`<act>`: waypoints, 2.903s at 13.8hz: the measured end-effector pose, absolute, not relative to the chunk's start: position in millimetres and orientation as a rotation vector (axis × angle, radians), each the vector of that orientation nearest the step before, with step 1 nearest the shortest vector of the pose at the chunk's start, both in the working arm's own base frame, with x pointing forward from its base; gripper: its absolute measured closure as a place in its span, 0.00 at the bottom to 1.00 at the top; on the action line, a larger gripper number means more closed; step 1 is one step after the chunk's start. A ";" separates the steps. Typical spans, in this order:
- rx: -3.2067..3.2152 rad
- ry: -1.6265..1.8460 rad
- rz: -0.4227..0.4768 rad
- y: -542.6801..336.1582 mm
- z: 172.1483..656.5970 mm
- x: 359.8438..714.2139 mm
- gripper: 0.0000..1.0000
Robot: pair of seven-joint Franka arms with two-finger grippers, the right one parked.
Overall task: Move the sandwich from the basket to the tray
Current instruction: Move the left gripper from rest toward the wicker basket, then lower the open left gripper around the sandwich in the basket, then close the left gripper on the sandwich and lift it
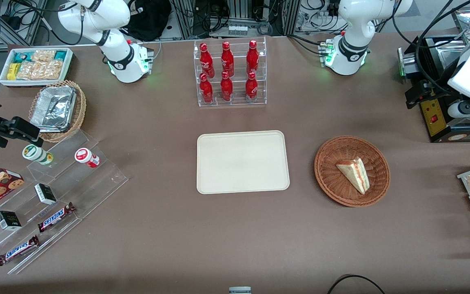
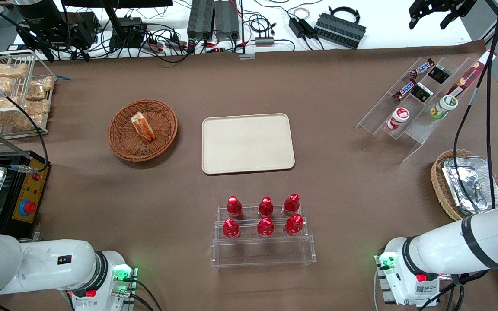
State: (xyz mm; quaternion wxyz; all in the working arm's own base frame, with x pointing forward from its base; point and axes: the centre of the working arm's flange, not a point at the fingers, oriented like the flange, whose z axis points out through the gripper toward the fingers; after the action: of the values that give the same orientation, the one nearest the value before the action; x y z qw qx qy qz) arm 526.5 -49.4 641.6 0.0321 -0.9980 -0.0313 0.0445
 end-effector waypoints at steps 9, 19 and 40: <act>-3.078 -0.133 0.222 -39.2 568.5 569.0 0.00; -3.019 -0.773 0.080 -44.9 351.7 577.7 0.00; -3.079 -0.881 -0.081 -76.0 259.3 558.0 0.47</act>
State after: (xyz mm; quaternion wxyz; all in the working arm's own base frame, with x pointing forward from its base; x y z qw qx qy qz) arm 558.0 -76.0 259.3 -0.0309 -0.9607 -0.2748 -0.0252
